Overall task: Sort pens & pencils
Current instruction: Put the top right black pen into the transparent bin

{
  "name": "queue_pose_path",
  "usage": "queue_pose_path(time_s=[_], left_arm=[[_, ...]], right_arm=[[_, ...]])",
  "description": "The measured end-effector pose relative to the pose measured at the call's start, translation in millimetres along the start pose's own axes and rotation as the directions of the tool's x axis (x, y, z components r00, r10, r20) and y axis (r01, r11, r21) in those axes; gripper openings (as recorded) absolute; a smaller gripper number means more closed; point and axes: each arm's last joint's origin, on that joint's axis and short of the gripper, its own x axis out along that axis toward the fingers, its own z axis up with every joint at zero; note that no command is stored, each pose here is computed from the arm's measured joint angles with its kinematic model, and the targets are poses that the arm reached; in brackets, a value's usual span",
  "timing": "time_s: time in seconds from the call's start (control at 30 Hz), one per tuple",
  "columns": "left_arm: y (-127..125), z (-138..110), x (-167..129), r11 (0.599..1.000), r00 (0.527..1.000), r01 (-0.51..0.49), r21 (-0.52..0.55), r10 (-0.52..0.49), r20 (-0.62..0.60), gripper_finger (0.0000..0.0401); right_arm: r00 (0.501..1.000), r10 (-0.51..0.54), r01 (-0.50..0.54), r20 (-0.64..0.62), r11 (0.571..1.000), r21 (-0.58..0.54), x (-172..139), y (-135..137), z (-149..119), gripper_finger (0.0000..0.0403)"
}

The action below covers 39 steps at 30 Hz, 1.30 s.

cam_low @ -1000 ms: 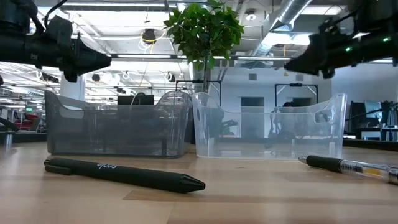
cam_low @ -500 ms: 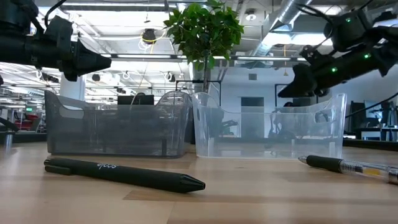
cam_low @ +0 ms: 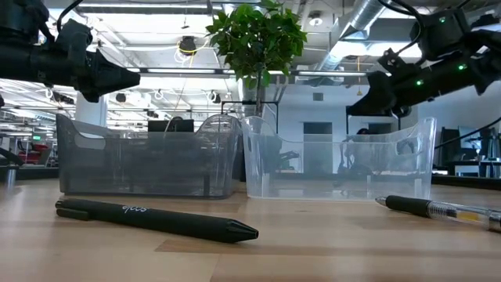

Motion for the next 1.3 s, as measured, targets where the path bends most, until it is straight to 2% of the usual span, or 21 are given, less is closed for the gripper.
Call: queue_pose_path(time_s=[0.17,0.4,0.63,0.97,1.13,1.3], left_arm=[[0.0,0.0,0.0,1.0,1.0,0.0,-0.001,0.0,0.0,0.0094],[0.0,0.0,0.0,1.0,1.0,-0.001,0.007,0.001,0.0,0.0094],[0.1,0.0,0.0,0.999,1.0,-0.003,0.033,0.003,0.001,0.0094],[0.2,0.1,0.0,1.0,1.0,-0.005,0.007,0.005,0.001,0.0094],[0.2,0.1,0.0,1.0,1.0,-0.006,0.006,0.006,0.001,0.0094],[0.2,0.1,0.0,1.0,1.0,-0.006,0.006,0.006,0.001,0.0094]], right_arm=[[1.0,0.022,-0.022,0.003,1.0,0.021,-1.1,3.7,0.2,0.0137],[0.999,0.052,-0.053,0.009,0.993,0.103,-2.8,8.6,0.6,0.0138],[0.998,0.06,-0.061,0.011,0.991,0.118,-3.3,10.1,0.7,0.0136],[0.998,0.061,-0.061,0.004,0.99,0.124,-3.3,10.2,0.1,0.0135],[0.998,0.062,-0.062,0.004,0.994,0.093,-3.4,10.4,0.1,0.0152],[0.998,0.062,-0.062,0.004,0.994,0.09,-3.4,10.4,0.1,0.0192]])
